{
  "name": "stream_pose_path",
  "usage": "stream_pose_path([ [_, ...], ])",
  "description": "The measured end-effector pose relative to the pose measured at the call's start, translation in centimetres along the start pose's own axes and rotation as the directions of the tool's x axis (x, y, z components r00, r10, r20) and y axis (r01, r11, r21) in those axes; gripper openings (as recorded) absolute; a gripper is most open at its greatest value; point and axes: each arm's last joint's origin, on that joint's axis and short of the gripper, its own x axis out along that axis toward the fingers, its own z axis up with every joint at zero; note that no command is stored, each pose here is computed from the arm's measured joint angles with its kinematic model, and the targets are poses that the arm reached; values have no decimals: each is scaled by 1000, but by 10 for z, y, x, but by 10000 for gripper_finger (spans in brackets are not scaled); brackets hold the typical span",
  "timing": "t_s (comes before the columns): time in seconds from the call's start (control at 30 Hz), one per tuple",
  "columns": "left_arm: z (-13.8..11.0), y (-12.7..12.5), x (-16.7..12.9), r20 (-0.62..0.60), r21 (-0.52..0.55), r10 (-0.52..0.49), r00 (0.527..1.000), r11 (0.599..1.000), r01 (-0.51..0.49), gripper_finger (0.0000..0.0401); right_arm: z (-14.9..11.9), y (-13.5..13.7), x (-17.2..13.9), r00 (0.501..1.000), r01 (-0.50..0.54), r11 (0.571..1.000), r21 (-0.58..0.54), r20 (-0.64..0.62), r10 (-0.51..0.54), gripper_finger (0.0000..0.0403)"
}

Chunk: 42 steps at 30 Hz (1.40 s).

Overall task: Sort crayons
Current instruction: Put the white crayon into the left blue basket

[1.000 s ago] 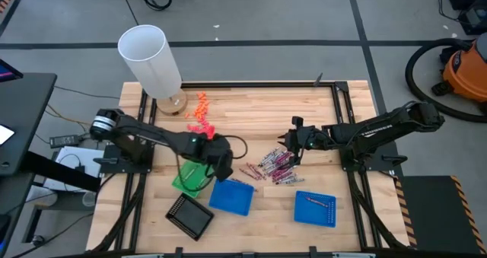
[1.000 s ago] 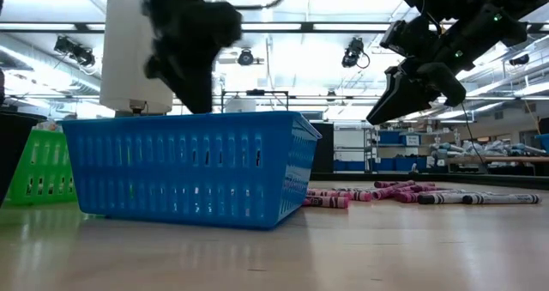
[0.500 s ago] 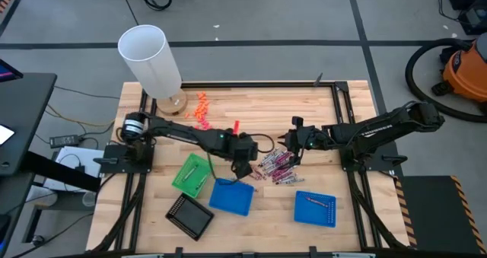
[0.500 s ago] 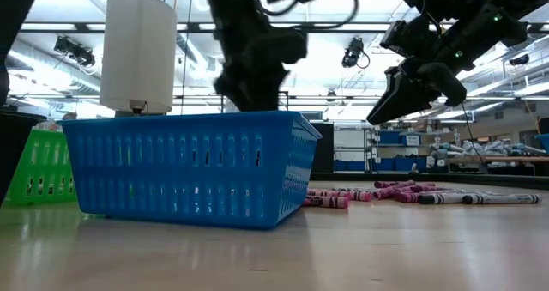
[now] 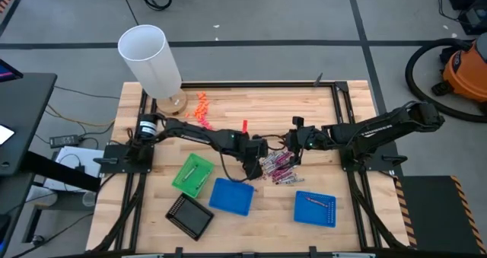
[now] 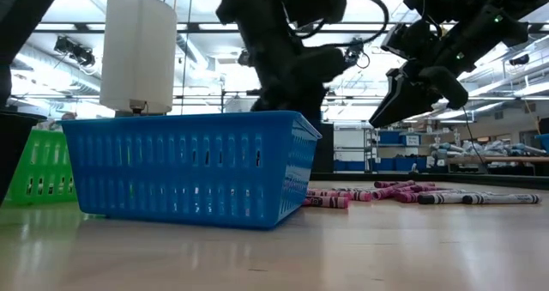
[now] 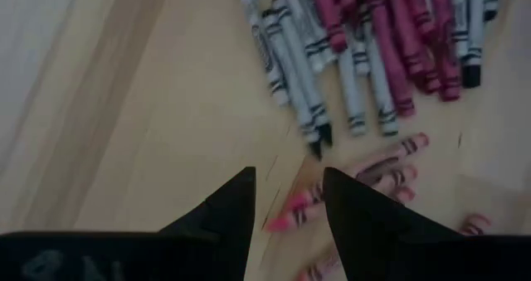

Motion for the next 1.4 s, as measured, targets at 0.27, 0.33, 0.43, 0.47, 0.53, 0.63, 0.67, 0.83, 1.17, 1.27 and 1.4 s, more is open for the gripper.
stream_pose_path([
  [0.27, 1, -3, 15, 29, 179, 3, 1000, 984, -9, 153, 0, 0, 0, 1000, -6, 1000, -1, -2, 6, 84],
  [0.33, 1, 2, 20, 31, 195, 34, 999, 980, -40, 153, -1, 0, 0, 1000, -5, 1000, -2, -4, 5, 84],
  [0.43, 6, 7, 28, 72, 193, 36, 997, 980, -49, 152, -1, 0, 0, 1000, -1, 1000, -3, -14, 1, 84],
  [0.47, 10, 8, 31, 104, 184, 31, 994, 982, -50, 152, -2, 0, 0, 1000, 3, 1000, -4, -20, -3, 84],
  [0.53, 14, 12, 33, 136, 169, 26, 990, 984, -49, 152, -3, 0, 0, 999, 17, 1000, -7, -29, -17, 84],
  [0.63, 21, 17, 33, 183, 135, 22, 983, 990, -47, 152, -3, 0, 0, 999, 19, 1000, -9, -34, -19, 84],
  [0.67, 22, 19, 34, 192, 122, 23, 981, 991, -47, 152, -3, 0, 0, 999, 21, 1000, -9, -34, -21, 84],
  [0.83, 24, 26, 44, 207, 70, 30, 978, 997, -46, 152, -5, -2, 0, 996, 64, 998, -13, -57, -64, 84],
  [1.17, 22, 23, 63, 227, 42, 22, 974, 999, -33, 152, -8, -2, 0, 992, 97, 995, -11, -83, -98, 84],
  [1.27, 22, 23, 63, 227, 34, 13, 974, 999, -21, 152, -8, -2, 0, 992, 97, 995, -11, -82, -98, 84],
  [1.4, 21, 22, 63, 222, 33, 13, 975, 999, -20, 152, -8, -2, 0, 992, 97, 995, -11, -82, -97, 84],
])
